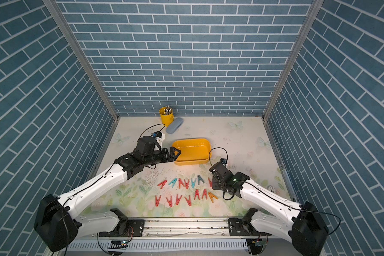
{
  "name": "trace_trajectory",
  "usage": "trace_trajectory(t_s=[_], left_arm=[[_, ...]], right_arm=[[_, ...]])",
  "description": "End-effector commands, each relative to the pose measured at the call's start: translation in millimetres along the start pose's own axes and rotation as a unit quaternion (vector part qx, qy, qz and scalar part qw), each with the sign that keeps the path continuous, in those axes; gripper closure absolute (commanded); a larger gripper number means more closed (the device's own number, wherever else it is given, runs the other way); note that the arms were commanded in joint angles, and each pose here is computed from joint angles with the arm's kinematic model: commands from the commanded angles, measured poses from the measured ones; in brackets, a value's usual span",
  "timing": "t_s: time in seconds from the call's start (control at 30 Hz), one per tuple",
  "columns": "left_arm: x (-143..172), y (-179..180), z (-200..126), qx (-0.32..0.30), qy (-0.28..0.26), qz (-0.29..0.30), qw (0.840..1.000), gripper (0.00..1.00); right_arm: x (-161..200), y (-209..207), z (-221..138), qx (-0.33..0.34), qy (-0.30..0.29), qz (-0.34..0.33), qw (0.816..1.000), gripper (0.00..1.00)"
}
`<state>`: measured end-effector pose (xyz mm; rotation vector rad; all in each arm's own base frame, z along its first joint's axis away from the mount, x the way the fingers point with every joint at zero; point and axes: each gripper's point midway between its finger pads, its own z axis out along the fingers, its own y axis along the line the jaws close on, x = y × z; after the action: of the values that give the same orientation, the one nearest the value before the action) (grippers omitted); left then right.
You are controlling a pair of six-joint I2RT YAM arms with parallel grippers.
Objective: Take the clothespins out of the storage box
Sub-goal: Place the clothespin at the center of the board.
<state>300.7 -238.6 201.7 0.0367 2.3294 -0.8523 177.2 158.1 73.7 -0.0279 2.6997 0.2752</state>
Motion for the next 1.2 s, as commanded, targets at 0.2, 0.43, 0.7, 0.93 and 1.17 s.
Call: trace_trajectory(t_s=[0.2, 0.43, 0.7, 0.93, 1.17], left_arm=[[-2.5, 3.2, 2.9, -0.019, 0.0, -0.001, 1.0, 0.0], [-3.2, 3.2, 4.7, -0.018, -0.001, -0.008, 1.0, 0.0], [-1.1, 4.5, 8.4, -0.02, 0.004, -0.011, 1.0, 0.01], [-1.7, 8.5, 10.7, -0.033, 0.007, -0.006, 0.999, 0.0], [-3.1, 31.9, 16.2, -0.101, 0.01, 0.004, 0.995, 0.01]], right_arm=[[50.0, -18.8, 6.4, -0.003, 0.042, 0.051, 0.998, 1.0], [78.6, -28.8, 16.4, 0.006, 0.076, 0.051, 0.996, 1.0], [78.6, -28.4, 17.3, 0.005, 0.073, 0.05, 0.996, 0.82], [60.8, -19.8, 2.4, 0.002, 0.054, 0.047, 0.997, 0.72], [6.1, 12.2, -31.9, -0.028, -0.024, 0.017, 0.999, 0.6]])
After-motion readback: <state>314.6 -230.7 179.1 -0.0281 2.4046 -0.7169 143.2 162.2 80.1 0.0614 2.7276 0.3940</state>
